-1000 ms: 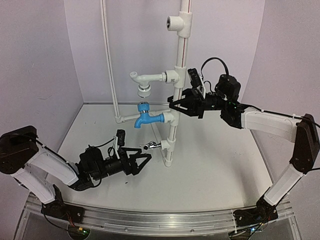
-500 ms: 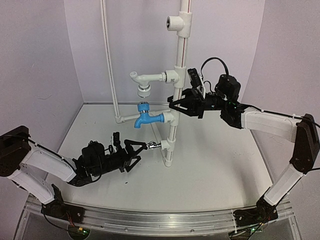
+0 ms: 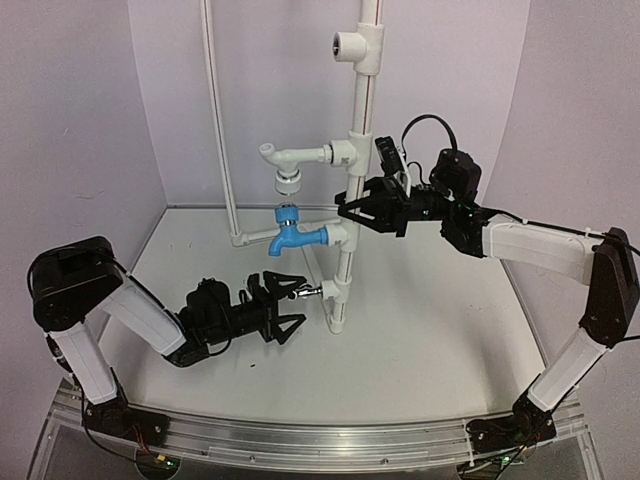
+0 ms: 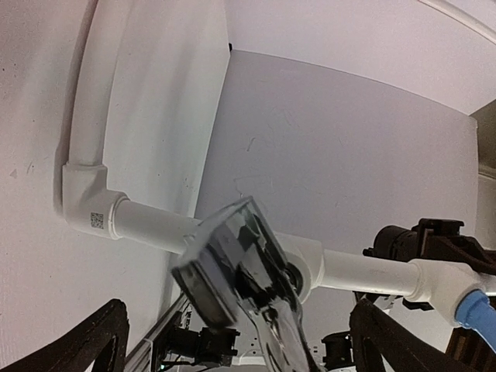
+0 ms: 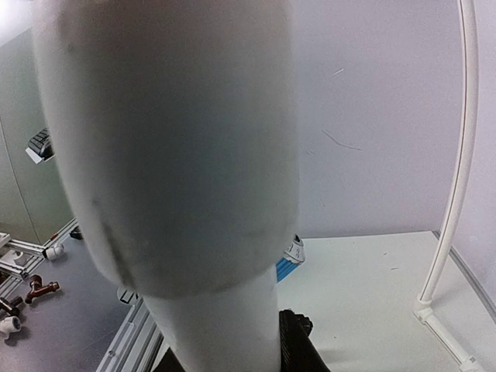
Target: Install the water faucets
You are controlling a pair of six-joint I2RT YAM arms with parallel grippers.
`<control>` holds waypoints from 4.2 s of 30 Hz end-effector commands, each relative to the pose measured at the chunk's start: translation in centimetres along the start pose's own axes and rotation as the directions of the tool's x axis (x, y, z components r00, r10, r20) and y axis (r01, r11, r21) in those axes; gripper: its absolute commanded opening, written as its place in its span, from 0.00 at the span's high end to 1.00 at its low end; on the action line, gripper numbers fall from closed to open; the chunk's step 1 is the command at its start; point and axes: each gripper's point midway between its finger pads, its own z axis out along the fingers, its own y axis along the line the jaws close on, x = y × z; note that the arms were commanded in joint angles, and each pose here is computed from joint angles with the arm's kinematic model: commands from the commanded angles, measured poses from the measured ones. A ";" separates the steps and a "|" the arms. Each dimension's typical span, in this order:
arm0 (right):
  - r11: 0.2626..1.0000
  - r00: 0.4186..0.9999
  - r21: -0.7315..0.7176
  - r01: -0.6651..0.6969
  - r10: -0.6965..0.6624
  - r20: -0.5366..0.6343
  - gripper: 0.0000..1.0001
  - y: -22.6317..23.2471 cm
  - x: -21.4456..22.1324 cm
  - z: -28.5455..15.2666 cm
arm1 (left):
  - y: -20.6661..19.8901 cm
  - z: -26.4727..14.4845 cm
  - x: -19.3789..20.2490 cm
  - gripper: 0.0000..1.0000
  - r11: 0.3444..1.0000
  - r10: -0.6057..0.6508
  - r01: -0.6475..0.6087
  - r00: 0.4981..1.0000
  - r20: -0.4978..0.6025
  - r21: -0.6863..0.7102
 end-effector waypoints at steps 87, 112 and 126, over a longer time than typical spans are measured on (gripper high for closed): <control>0.934 0.931 0.013 -0.357 0.356 -0.084 1.00 0.3 3.6 -0.2 | -0.6 0.1 -3.1 0.71 -0.146 0.985 -0.989 -0.148 0.091 -0.028; 0.933 0.929 0.013 -0.359 0.359 -0.088 1.00 0.3 3.8 -0.2 | -4.0 -2.5 0.5 0.00 -0.278 0.950 -0.956 -0.259 0.172 0.096; 0.931 0.927 0.016 -0.365 0.365 -0.091 1.00 0.2 4.0 -0.3 | -3.7 -0.9 0.5 0.00 -0.492 0.870 -0.865 -0.483 0.104 0.097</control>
